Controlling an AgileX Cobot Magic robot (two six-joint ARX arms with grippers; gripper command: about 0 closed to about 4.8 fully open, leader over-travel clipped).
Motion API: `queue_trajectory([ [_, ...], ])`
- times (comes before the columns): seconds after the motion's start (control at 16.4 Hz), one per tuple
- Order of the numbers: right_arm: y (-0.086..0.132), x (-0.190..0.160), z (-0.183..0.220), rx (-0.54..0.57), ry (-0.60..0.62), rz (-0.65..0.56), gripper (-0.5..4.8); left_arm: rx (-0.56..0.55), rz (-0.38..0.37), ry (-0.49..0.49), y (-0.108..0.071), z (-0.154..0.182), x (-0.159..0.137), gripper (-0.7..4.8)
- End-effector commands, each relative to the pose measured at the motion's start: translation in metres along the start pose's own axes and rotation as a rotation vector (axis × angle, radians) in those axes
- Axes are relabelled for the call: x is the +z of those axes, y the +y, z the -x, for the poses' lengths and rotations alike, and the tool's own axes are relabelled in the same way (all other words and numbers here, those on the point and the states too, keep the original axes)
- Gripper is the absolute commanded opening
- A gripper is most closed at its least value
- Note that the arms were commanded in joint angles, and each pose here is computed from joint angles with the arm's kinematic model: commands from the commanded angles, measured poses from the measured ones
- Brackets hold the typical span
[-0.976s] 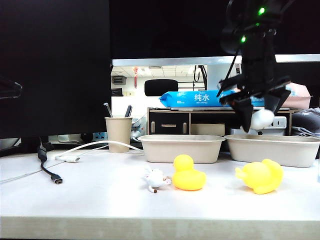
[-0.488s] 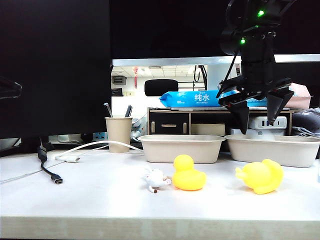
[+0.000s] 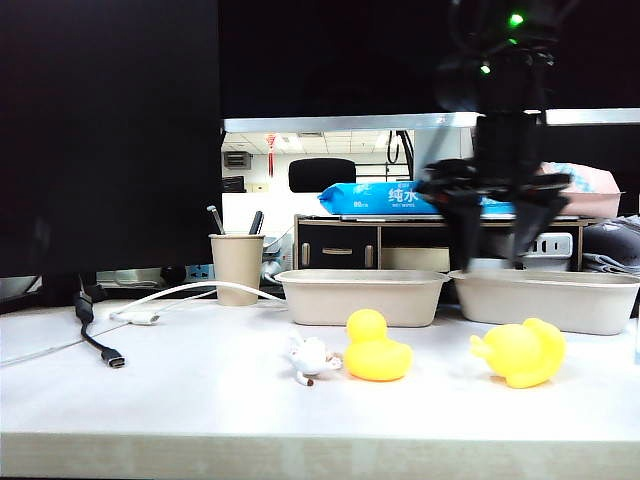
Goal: Put the dolls with similar colors into the same paper box, while dolls with different colors go into separate paper boxes.
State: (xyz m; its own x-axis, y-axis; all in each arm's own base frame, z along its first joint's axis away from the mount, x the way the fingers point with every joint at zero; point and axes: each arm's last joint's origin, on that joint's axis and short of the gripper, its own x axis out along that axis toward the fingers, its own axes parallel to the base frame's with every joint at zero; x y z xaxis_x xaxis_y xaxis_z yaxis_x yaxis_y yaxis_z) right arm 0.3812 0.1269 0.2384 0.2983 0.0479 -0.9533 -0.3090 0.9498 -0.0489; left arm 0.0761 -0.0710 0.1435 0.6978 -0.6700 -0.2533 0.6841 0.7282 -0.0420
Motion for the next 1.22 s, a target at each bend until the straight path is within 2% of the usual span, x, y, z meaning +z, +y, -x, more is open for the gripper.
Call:
queue_trajectory([
  [0.06, 0.032, -0.008, 0.007, 0.149, 0.065, 0.065, 3.33, -0.001, -0.002, 0.099, 0.0, -0.006, -0.007, -0.05],
  [0.18, 0.057, -0.015, 0.009, 0.196, 0.112, 0.128, 3.33, 0.0, -0.001, 0.137, 0.0, -0.008, -0.01, -0.05],
  [0.43, 0.096, -0.032, 0.016, 0.23, 0.225, 0.237, 3.33, 0.001, -0.001, 0.139, 0.0, -0.008, -0.01, -0.05],
  [0.61, 0.118, -0.04, 0.019, 0.241, 0.243, 0.312, 3.33, 0.001, -0.001, 0.139, 0.0, -0.008, -0.01, -0.05],
  [0.85, 0.134, -0.049, 0.022, 0.238, 0.274, 0.393, 3.37, 0.003, 0.0, 0.162, 0.001, -0.009, -0.012, -0.05],
  [1.1, 0.134, -0.05, 0.021, 0.22, 0.284, 0.397, 3.38, 0.033, 0.011, 0.195, 0.004, -0.011, -0.015, -0.05],
  [1.16, 0.134, -0.052, 0.018, 0.22, 0.291, 0.401, 3.56, 0.048, 0.017, 0.205, 0.006, -0.011, -0.016, -0.05],
  [1.22, 0.133, -0.054, 0.014, 0.219, 0.3, 0.403, 4.25, 0.056, 0.02, 0.209, 0.007, -0.011, -0.016, -0.05],
])
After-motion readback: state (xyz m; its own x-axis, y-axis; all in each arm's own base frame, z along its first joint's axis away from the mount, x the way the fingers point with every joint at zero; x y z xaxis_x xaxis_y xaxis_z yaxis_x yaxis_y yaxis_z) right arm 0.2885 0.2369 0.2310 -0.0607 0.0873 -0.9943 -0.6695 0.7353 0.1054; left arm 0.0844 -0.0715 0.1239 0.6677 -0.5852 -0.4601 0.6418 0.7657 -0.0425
